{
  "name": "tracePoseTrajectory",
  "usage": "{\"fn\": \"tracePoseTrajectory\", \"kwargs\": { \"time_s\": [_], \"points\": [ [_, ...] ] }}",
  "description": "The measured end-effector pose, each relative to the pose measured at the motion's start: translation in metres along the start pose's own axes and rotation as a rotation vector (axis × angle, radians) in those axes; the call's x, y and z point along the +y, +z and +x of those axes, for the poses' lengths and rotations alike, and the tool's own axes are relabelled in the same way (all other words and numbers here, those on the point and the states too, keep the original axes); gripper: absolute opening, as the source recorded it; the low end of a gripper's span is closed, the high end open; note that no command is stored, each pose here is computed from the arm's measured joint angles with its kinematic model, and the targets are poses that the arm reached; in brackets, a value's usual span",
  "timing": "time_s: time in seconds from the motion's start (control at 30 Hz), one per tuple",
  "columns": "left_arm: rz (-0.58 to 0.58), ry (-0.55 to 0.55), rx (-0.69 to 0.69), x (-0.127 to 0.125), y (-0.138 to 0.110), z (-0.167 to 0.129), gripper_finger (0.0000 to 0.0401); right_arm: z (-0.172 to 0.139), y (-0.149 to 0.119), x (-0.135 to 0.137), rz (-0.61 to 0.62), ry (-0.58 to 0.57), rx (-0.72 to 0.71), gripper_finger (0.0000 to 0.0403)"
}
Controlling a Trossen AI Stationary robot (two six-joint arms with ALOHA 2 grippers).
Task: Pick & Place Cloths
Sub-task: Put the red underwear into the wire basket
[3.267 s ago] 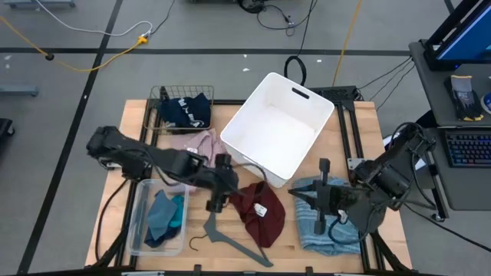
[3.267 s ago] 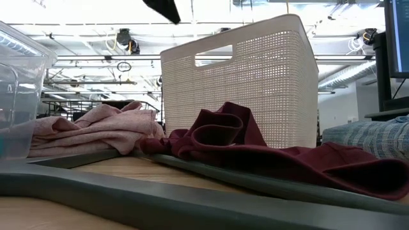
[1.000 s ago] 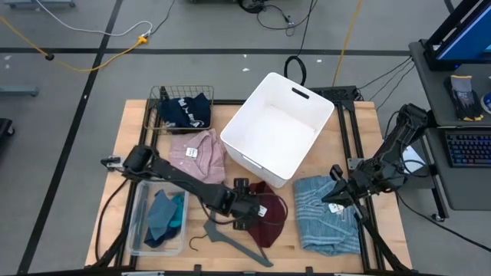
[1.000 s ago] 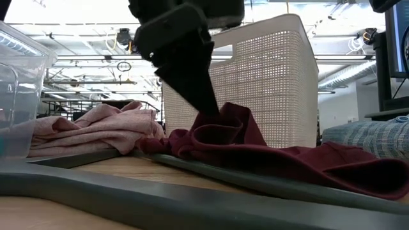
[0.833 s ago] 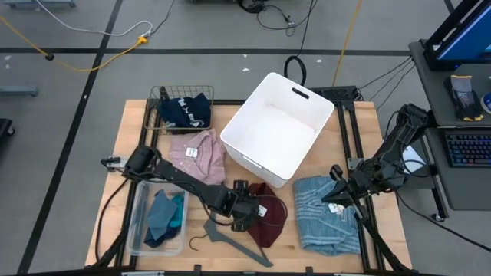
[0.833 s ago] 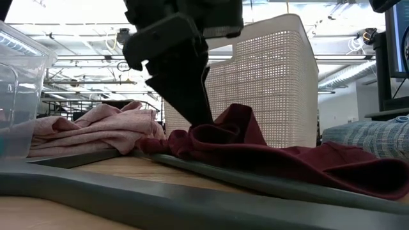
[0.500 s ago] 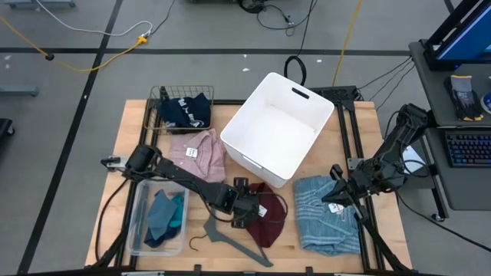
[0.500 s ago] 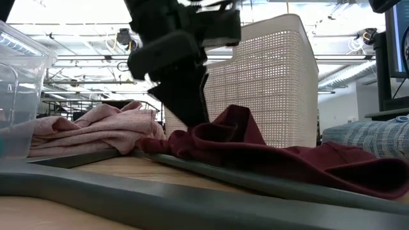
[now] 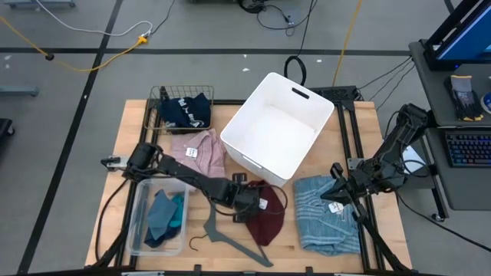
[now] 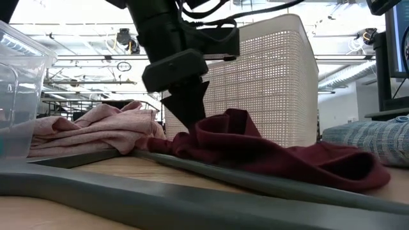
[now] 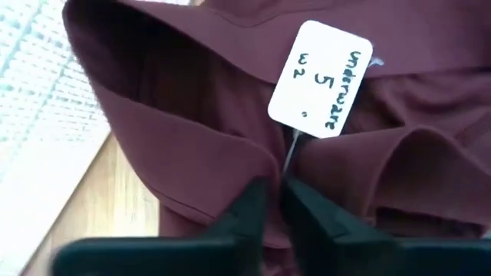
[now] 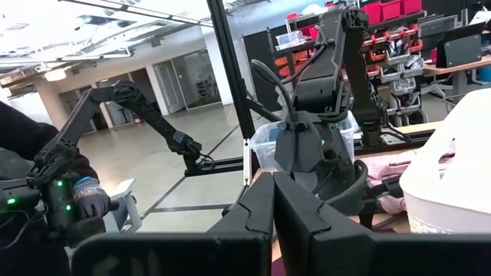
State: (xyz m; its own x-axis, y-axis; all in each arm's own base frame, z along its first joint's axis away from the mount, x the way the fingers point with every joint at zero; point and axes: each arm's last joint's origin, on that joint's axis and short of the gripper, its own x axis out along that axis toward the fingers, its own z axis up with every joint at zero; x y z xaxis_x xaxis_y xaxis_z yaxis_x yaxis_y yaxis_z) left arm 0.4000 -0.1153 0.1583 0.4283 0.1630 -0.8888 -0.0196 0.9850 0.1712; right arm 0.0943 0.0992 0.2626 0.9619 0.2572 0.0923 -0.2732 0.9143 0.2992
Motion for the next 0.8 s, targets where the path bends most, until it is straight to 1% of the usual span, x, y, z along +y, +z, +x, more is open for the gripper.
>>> {"fn": "tracePoseTrajectory", "kwargs": {
  "time_s": [0.07, 0.1, 0.3, 0.4, 0.5, 0.67, 0.8],
  "points": [
    [-0.023, -0.001, -0.003, 0.002, 0.001, 0.001, 0.0018, 0.000, 0.000, 0.000, 0.000, 0.000, 0.000, 0.0000],
    [-0.033, -0.007, -0.001, 0.003, 0.001, 0.001, 0.0009, 0.000, 0.000, 0.000, 0.000, 0.000, 0.000, 0.0000],
    [-0.060, -0.086, 0.017, 0.003, 0.001, 0.002, 0.0003, 0.000, 0.000, 0.000, 0.000, 0.000, 0.000, 0.0000],
    [-0.063, -0.117, 0.015, 0.003, 0.002, -0.006, 0.0002, 0.000, 0.000, 0.000, 0.000, 0.000, 0.000, 0.0000],
    [-0.070, -0.134, -0.019, 0.006, 0.006, -0.020, 0.0001, 0.000, 0.000, 0.000, 0.000, 0.000, 0.000, 0.0000],
    [-0.094, -0.151, -0.112, 0.015, 0.015, -0.055, 0.0001, 0.000, 0.000, 0.000, 0.000, 0.000, 0.000, 0.0000],
    [-0.110, -0.140, -0.178, 0.022, 0.018, -0.079, 0.0000, 0.000, 0.000, 0.000, -0.004, 0.000, 0.000, 0.0000]
  ]
}}
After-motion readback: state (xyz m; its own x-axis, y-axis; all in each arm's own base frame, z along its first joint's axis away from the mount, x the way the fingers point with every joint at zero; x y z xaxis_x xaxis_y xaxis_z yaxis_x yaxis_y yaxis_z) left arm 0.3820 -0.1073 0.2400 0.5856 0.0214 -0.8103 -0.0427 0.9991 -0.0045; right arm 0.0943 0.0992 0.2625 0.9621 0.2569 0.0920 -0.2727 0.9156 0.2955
